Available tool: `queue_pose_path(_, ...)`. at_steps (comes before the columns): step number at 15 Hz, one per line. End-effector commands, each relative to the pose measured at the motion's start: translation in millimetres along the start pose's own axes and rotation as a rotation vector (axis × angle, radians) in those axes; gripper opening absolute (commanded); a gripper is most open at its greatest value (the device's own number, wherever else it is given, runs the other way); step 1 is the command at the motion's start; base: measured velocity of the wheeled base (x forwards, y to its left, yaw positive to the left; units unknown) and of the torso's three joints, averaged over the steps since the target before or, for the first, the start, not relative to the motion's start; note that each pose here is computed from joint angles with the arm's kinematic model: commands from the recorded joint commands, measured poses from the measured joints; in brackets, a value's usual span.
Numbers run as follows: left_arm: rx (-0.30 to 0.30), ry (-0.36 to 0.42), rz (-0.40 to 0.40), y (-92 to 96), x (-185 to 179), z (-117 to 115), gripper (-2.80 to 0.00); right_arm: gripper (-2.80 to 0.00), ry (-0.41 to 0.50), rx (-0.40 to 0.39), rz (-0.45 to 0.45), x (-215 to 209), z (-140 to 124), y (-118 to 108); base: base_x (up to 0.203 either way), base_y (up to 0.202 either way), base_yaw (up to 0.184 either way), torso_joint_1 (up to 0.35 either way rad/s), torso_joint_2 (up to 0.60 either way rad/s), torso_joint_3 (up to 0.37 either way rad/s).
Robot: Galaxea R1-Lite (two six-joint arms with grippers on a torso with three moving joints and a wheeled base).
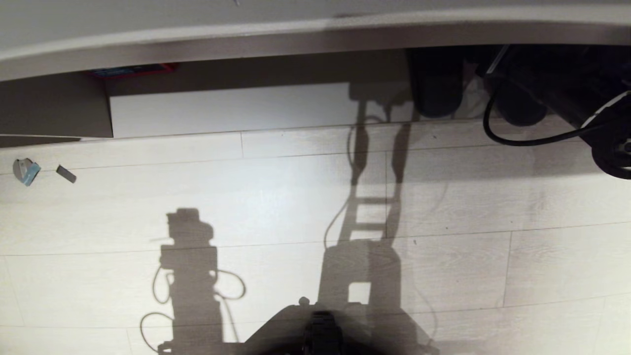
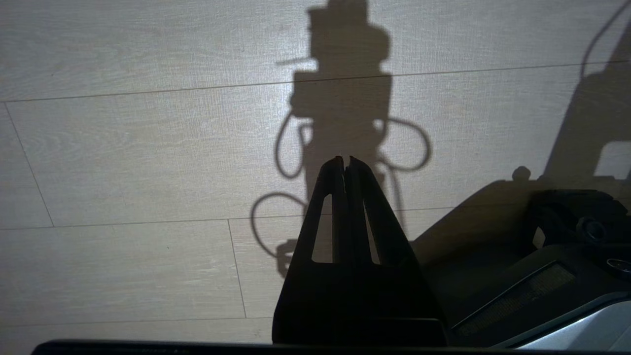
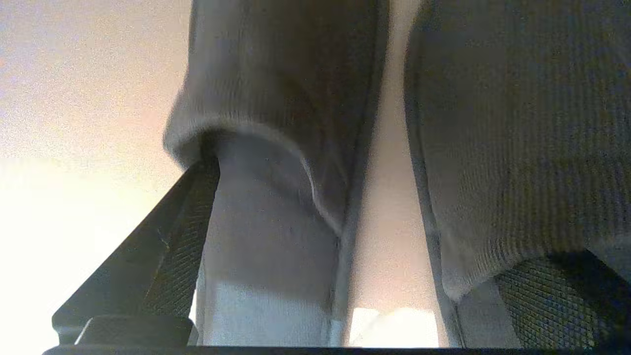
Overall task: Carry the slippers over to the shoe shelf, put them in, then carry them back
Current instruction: Place the slippers into the shoe cabinet
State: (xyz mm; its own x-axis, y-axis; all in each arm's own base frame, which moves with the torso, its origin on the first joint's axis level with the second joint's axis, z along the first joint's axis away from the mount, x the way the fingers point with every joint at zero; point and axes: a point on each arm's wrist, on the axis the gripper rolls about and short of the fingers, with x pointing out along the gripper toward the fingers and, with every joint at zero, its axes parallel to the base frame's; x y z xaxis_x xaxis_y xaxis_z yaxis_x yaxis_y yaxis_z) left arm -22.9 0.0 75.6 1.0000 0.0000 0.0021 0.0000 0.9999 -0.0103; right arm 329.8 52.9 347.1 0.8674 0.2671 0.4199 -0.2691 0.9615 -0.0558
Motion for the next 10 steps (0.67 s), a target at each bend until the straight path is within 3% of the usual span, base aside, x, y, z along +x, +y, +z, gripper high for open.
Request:
queue_pose_path(1,0.000,0.000,0.000,0.0,0.0,0.0,-2.80,0.00,-0.015,0.008,0.016,10.4,-2.9,5.9,0.000,0.000,0.000,0.000,0.00,0.000)
queue_pose_path(5,0.000,-0.001,0.000,0.0,-0.1,0.0,-2.80,0.00,-0.003,0.031,0.039,20.9,-1.0,22.4,0.000,0.000,0.000,0.000,0.00,0.000)
queue_pose_path(10,0.000,0.001,0.000,0.0,0.1,0.0,-2.80,0.00,-0.006,0.031,0.035,16.3,3.9,23.3,0.000,0.000,0.000,0.000,0.00,0.000)
